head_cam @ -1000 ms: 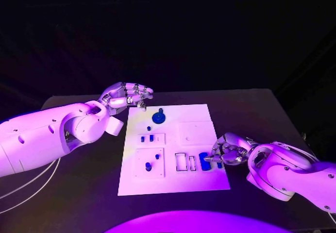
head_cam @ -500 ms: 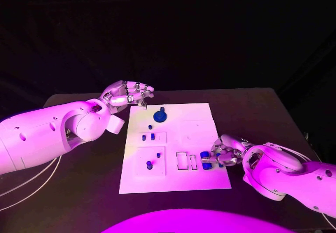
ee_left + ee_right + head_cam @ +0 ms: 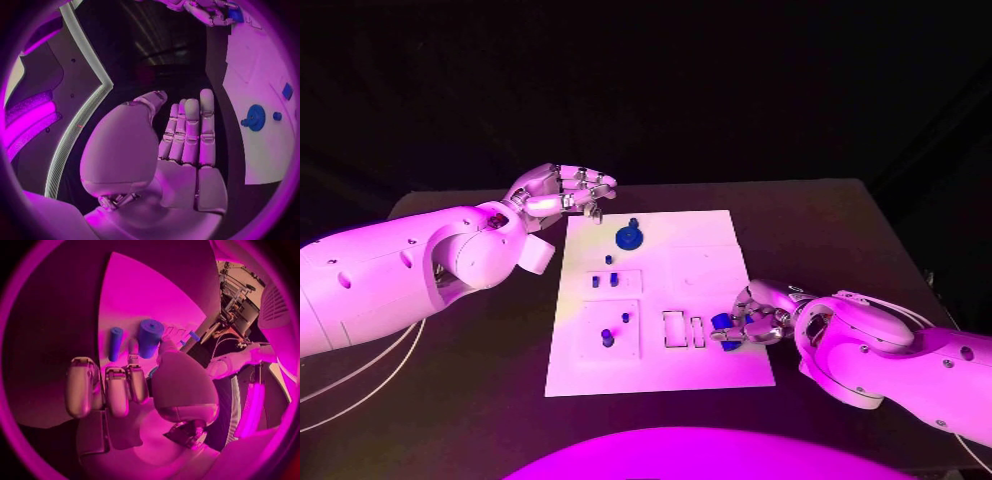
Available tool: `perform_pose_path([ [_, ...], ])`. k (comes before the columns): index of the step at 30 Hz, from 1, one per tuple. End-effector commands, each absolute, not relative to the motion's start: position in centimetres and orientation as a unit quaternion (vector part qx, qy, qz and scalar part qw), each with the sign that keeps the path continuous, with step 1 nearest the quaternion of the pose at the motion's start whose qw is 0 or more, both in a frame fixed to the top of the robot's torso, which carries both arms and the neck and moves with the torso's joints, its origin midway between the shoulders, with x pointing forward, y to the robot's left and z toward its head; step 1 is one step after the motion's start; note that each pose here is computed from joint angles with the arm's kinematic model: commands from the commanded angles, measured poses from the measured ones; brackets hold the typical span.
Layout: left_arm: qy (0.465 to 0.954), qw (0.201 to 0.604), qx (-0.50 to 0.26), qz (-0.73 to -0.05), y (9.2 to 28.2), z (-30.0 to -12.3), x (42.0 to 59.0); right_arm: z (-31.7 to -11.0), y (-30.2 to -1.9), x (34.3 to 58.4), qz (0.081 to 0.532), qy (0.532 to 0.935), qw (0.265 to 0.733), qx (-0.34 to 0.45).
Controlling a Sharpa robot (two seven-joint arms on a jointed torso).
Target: Assemble the parts on the task board
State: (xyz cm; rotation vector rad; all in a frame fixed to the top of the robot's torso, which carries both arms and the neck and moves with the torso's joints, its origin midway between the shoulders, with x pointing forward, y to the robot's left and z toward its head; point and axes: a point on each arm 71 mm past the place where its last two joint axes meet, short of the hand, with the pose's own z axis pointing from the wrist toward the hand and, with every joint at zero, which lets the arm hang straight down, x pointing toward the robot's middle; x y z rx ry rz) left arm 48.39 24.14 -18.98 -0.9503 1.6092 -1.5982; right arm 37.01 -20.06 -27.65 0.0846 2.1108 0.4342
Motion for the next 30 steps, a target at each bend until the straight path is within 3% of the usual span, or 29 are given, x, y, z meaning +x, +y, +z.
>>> perform_pose_path([
  [1,0.616,0.325,-0.361,-0.620,23.9,-18.9,48.3,-28.6,-20.1,36.5,0.160,0.883,0.441,0.016],
  [13,0.616,0.326,-0.362,-0.619,24.0,-18.9,48.3,-28.1,-20.2,36.6,0.183,0.863,0.464,0.078],
  [22,0.618,0.323,-0.362,-0.619,24.0,-18.9,48.3,-26.3,-19.7,36.7,0.227,0.854,0.447,0.141],
  [30,0.618,0.322,-0.361,-0.619,23.9,-19.0,48.3,-25.2,-17.9,36.4,0.263,0.858,0.419,0.138],
])
